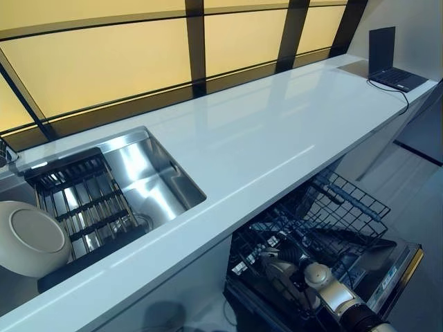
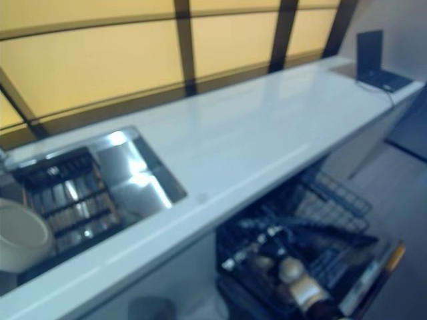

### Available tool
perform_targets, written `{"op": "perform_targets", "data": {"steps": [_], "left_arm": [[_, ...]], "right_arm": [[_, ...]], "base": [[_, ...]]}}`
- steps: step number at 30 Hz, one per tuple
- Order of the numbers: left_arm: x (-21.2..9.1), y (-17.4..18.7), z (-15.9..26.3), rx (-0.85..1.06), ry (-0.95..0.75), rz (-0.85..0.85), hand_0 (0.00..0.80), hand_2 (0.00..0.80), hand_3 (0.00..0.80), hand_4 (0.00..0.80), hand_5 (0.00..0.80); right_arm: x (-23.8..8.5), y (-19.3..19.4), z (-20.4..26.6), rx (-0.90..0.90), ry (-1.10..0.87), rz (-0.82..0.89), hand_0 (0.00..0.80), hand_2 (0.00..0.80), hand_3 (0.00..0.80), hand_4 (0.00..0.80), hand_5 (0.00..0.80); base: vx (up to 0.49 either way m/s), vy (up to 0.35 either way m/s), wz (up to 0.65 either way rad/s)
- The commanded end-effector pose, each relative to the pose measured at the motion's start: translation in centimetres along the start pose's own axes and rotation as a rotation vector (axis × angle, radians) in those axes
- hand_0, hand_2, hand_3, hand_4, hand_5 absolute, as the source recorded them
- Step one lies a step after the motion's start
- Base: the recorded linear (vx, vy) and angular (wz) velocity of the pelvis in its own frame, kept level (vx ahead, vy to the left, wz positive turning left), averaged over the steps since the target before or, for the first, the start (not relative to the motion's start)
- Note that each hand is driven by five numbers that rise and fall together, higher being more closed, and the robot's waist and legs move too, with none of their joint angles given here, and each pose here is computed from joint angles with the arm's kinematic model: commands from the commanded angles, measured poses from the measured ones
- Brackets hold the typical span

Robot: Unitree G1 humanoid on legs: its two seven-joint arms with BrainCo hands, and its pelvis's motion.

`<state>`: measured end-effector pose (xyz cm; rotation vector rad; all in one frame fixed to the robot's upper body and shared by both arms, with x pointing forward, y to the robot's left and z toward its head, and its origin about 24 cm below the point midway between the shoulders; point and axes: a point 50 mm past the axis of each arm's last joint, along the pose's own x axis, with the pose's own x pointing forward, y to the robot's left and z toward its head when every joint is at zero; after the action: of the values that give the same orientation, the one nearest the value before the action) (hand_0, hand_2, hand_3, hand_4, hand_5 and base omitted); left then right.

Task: Take plates into dishwasher

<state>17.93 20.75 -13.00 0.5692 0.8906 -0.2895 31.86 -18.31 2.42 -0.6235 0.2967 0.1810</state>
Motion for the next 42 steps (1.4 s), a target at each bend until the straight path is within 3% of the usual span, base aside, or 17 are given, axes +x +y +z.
{"op": "perform_targets", "data": {"steps": [1,26,34,42], "left_arm": [[0.2,1.2,0.9,0.008,-0.023,0.046,0.0,0.0,0.0,0.0,0.0],[-0.9,1.7,-2.7,-0.065,0.04,0.11,0.0,0.0,0.0,0.0,0.0],[-0.9,0.9,-2.9,-0.085,0.047,0.101,0.0,0.0,0.0,0.0,0.0],[-0.8,0.4,-2.8,-0.118,0.057,0.093,0.0,0.0,0.0,0.0,0.0]], "right_arm": [[-1.0,-0.3,0.3,0.079,-0.057,-0.021,0.0,0.0,0.0,0.0,0.0],[-9.0,-6.9,4.2,0.168,-0.495,-0.176,0.0,0.0,0.0,0.0,0.0],[-10.4,-8.0,5.7,0.412,-0.648,-0.201,0.0,0.0,0.0,0.0,0.0],[-11.2,-7.4,9.2,0.649,-0.876,-0.004,0.0,0.0,0.0,0.0,0.0]], "base": [[0.0,0.0,0.0],[0.002,-0.007,-0.05],[0.003,0.008,-0.04],[0.03,0.042,-0.02]]}}
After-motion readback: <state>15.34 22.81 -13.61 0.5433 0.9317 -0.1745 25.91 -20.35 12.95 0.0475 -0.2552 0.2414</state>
